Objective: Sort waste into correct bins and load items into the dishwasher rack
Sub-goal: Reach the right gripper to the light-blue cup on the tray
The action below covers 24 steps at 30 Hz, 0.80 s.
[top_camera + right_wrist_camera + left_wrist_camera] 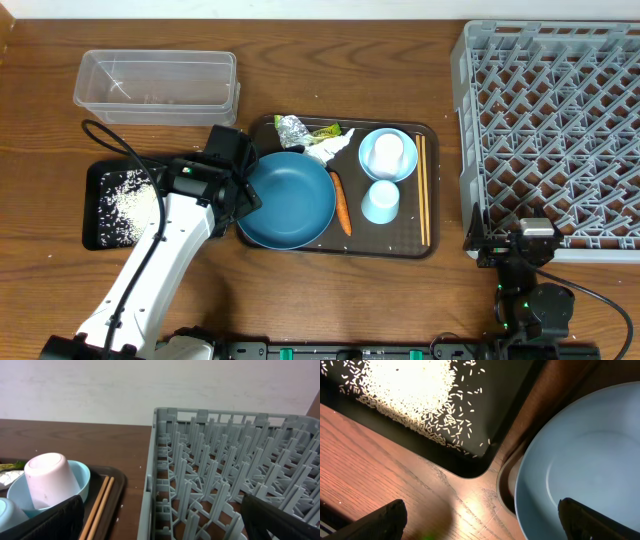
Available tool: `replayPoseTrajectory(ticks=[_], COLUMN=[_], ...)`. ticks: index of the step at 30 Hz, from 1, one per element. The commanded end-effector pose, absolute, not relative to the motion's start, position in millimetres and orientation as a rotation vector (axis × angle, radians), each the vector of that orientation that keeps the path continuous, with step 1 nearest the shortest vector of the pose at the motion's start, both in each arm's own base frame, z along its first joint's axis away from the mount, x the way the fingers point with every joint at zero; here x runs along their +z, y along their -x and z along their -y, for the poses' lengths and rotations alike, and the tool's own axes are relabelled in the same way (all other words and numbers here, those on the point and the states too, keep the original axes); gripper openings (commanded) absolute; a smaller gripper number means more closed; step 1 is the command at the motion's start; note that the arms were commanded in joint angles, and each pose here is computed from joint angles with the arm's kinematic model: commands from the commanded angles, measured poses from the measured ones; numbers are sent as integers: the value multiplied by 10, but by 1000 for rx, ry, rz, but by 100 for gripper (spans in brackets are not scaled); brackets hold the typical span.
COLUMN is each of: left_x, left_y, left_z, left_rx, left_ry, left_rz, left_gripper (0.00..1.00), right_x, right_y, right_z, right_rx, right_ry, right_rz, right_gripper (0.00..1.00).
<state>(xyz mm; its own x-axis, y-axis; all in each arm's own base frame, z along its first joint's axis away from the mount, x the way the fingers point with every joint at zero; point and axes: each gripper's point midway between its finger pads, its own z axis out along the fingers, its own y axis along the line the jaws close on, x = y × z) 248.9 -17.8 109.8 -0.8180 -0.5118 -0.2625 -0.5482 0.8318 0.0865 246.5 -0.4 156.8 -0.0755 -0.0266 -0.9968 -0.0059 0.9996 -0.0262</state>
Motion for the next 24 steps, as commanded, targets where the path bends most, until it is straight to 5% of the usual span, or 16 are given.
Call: replayPoseTrajectory(ticks=[1, 6, 13, 24], left_x=[1198, 1198, 1198, 1198], left_y=[-2541, -2541, -2541, -2541], left_z=[145, 145, 145, 145], left_rx=[233, 233, 233, 233], left_ry=[833, 832, 832, 832], left_rz=[-2742, -2742, -2742, -2742], left_gripper=[99, 99, 99, 98], right_x=[1563, 1661, 1856, 2120], right_y=[-2462, -2441, -1703, -1649], right_z=[-5, -298, -1425, -1435], right_rx=[-25, 199, 1419, 1612], right_ry=[36, 78, 114, -29], right_rz=[-1647, -1608, -1724, -1692], right_gripper=[99, 99, 99, 99])
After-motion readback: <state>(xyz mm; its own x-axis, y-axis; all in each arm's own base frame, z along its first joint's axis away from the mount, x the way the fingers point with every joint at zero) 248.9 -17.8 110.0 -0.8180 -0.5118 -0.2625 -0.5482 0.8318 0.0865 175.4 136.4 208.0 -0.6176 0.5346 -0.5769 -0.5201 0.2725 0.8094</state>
